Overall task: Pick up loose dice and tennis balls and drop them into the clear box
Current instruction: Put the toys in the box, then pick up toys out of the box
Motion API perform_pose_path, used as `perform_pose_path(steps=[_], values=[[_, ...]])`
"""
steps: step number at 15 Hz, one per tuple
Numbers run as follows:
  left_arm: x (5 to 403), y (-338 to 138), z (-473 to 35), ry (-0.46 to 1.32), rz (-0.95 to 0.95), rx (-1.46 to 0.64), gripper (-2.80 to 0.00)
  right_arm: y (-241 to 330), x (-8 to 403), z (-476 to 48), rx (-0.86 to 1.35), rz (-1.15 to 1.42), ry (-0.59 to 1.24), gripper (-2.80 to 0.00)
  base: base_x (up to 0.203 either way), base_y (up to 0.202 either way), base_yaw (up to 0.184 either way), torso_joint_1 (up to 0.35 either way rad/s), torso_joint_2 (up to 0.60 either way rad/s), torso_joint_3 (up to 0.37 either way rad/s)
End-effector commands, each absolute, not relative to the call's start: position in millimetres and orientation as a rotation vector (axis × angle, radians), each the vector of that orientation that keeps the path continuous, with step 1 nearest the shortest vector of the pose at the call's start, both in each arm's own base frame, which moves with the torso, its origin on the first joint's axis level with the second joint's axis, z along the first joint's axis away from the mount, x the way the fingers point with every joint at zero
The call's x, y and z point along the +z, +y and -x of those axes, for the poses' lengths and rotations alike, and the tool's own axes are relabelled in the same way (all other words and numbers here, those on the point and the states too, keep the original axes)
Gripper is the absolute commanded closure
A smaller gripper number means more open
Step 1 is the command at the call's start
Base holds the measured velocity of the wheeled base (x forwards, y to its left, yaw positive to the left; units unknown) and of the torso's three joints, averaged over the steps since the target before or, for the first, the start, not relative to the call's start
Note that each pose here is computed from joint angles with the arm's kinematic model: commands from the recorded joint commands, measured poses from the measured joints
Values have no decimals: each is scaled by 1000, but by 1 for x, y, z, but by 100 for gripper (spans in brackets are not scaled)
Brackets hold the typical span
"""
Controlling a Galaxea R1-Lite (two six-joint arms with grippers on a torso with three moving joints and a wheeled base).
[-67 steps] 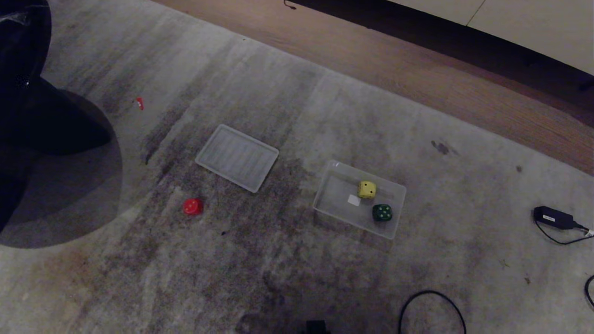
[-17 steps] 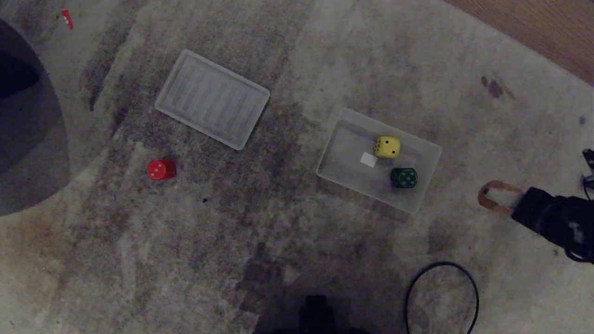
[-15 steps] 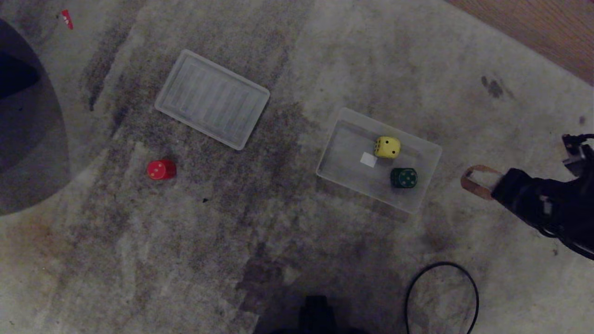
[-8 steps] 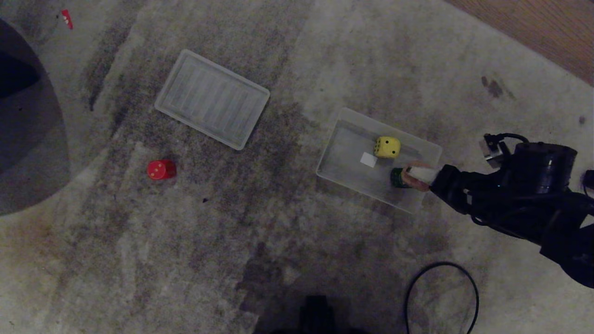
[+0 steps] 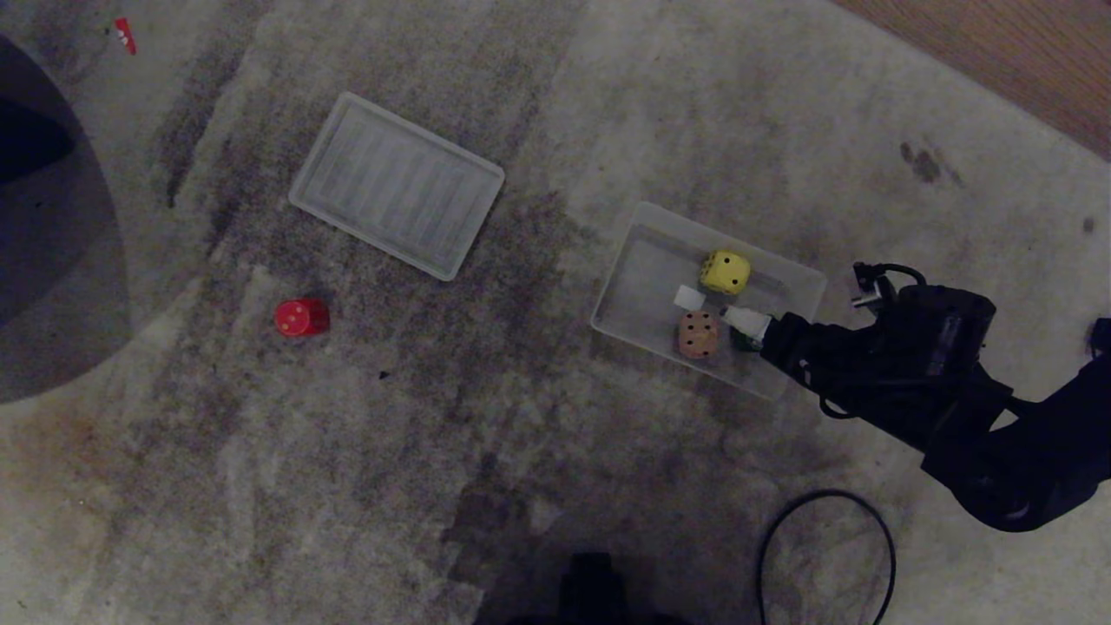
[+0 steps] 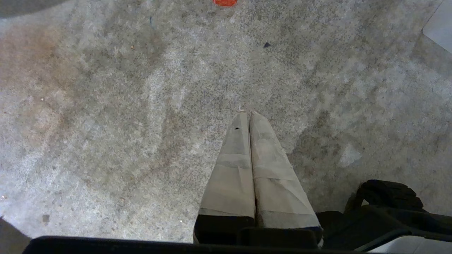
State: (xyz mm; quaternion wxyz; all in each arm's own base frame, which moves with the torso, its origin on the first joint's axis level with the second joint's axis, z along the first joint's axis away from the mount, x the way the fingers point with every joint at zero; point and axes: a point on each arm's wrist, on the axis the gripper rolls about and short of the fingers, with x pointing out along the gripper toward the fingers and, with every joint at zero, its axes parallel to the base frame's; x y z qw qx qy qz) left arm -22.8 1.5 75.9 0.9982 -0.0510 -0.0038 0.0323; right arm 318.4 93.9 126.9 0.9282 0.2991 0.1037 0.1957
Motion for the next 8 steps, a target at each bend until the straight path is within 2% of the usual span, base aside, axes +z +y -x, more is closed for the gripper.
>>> perform_pose_path(steps=[1,4,5,8], values=[[76,1,23,-5,103,66,0,92,129,-309,405,-615,216,-280,0,0,0,0,0,0],[76,1,23,-5,103,66,0,80,153,-272,416,-618,167,-280,0,0,0,0,0,0],[76,1,23,-6,103,66,0,72,158,-253,410,-619,159,0,0,0,0,0,0,0],[76,1,23,-6,103,66,0,49,171,-199,378,-612,129,0,0,0,0,0,0,0]])
